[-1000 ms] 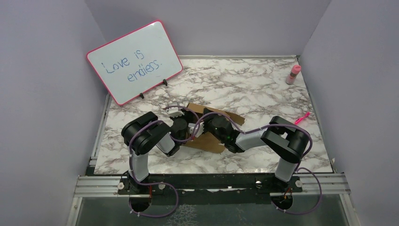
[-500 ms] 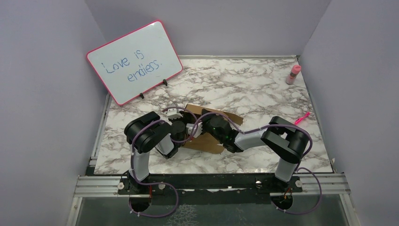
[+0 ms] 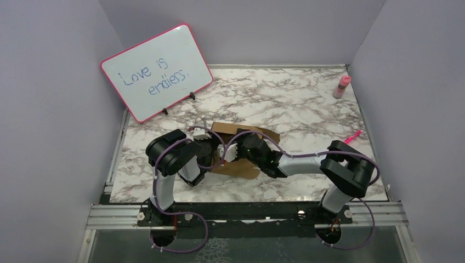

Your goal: Fold the paper box

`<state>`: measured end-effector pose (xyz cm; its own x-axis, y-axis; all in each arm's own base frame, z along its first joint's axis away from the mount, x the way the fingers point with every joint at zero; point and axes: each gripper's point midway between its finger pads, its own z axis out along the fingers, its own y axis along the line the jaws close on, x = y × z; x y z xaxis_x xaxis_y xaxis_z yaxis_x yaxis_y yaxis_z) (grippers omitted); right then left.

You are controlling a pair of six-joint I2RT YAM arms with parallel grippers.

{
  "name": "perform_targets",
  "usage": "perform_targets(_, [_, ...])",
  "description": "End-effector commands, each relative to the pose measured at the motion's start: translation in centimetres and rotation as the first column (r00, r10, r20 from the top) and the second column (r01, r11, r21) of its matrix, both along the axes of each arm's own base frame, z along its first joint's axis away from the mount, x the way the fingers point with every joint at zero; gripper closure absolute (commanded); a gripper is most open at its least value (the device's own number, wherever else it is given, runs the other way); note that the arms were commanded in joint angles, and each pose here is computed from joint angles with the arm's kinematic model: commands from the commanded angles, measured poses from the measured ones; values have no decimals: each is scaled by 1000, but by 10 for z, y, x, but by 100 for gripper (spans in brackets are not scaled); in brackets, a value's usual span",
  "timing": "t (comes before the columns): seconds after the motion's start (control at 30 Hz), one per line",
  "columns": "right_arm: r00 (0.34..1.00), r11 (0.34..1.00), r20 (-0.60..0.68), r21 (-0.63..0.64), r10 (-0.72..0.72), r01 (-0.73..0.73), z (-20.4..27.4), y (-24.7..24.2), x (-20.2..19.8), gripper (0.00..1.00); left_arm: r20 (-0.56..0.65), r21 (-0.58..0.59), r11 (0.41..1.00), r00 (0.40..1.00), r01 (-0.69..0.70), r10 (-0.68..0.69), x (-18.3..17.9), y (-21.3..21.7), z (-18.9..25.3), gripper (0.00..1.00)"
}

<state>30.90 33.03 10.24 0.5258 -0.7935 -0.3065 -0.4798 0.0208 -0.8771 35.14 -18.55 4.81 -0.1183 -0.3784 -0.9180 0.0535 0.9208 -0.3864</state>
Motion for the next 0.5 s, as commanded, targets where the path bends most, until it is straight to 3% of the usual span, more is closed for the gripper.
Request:
perform_targets(0.0, [992,980,-114,184,-50,71,39,4,-5,38,94,-35,999,995,33,-30,1,4,21,100])
perform_targets(0.17, [983,944,-171,308,-64,115,70,-3,-12,30,85,-23,996,993,88,-86,-3,0,18,100])
perform_targets(0.33, [980,863,-185,480,-79,160,116,-7,-11,21,85,14,993,989,119,-120,-4,-2,20,100])
perform_targets(0.47, [958,821,-244,510,-147,256,128,-12,3,19,76,50,991,989,125,-129,-3,-2,21,100])
